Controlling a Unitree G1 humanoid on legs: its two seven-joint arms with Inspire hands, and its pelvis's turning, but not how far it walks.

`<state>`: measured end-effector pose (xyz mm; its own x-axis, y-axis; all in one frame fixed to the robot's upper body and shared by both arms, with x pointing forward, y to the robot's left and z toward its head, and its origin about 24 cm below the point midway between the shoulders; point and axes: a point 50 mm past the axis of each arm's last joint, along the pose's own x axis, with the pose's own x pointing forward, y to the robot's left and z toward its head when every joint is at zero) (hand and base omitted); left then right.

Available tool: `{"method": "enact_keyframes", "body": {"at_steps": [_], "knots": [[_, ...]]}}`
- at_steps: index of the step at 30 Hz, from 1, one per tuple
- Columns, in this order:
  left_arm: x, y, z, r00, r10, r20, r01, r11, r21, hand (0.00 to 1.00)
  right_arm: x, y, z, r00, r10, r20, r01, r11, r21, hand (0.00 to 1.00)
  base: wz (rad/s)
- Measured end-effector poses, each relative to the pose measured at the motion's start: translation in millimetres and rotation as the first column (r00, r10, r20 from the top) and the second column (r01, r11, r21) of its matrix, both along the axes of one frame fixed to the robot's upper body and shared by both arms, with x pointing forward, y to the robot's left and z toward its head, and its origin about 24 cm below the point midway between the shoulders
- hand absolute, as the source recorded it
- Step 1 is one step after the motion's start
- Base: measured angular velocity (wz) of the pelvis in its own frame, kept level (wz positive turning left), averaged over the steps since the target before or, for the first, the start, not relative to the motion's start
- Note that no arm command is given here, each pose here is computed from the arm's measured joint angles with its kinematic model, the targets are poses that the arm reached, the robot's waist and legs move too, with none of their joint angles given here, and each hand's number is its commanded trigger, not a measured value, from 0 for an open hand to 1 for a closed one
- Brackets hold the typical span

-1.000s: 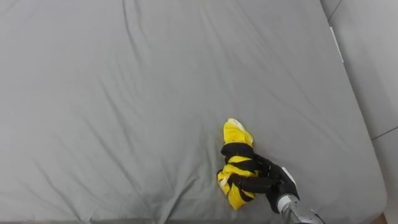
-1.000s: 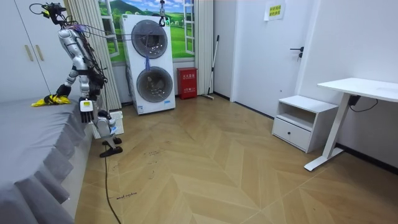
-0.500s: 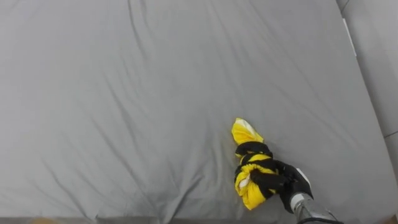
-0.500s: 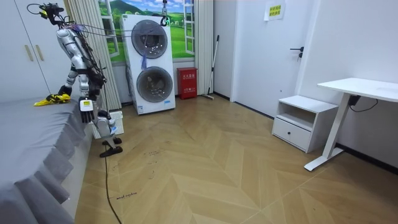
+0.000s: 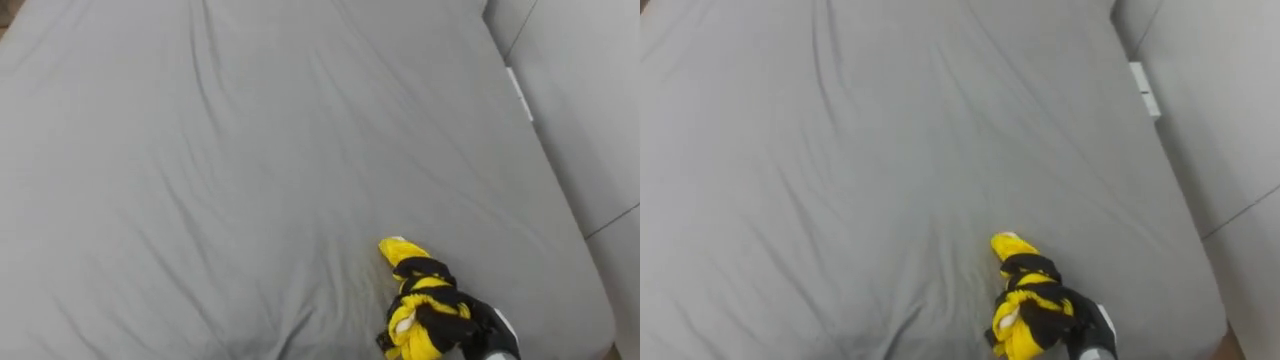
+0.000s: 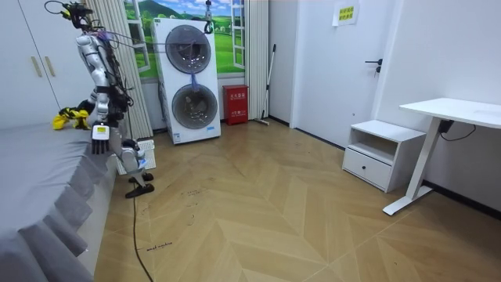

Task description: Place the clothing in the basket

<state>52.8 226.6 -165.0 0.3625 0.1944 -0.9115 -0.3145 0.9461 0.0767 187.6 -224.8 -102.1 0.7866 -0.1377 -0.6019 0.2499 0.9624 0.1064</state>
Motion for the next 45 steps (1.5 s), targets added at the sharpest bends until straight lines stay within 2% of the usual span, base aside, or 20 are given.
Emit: {"method": "enact_keyframes", "body": {"at_steps": [2, 8, 17, 27, 36, 45], "knots": [[0.1, 0.5, 0.1, 1.000, -0.015, -0.003, 0.015, 1.000, 0.006, 0.00, 2.9, -5.4, 10.8, 0.998, -0.028, 0.061, 0.029, 1.000, -0.003, 1.00, -0.14], [-2.5, 0.7, -0.7, 0.999, -0.032, -0.041, 0.033, 0.999, 0.010, 0.00, 4.7, -20.7, 24.8, 0.985, -0.123, 0.122, 0.128, 0.991, -0.039, 1.00, -0.27], [-19.7, 2.7, -3.3, 0.990, 0.005, -0.139, -0.003, 1.000, 0.015, 0.00, -13.7, -44.1, 24.0, 0.961, -0.261, 0.092, 0.267, 0.961, -0.066, 1.00, -0.28], [-28.9, 2.8, -4.0, 0.985, 0.038, -0.168, -0.036, 0.999, 0.018, 0.00, -38.4, -58.1, 17.8, 0.938, -0.346, 0.039, 0.348, 0.935, -0.070, 1.00, -0.11], [-14.4, -4.5, -4.7, 0.989, 0.030, -0.143, -0.033, 0.999, -0.021, 0.00, -4.3, -72.4, 37.2, 0.922, -0.366, 0.124, 0.378, 0.921, -0.097, 1.00, -0.22], [8.9, -6.5, -3.8, 0.993, -0.027, -0.119, 0.024, 0.999, -0.023, 0.00, 25.1, -87.0, 45.2, 0.892, -0.432, 0.129, 0.446, 0.889, -0.101, 1.00, -0.12]]}}
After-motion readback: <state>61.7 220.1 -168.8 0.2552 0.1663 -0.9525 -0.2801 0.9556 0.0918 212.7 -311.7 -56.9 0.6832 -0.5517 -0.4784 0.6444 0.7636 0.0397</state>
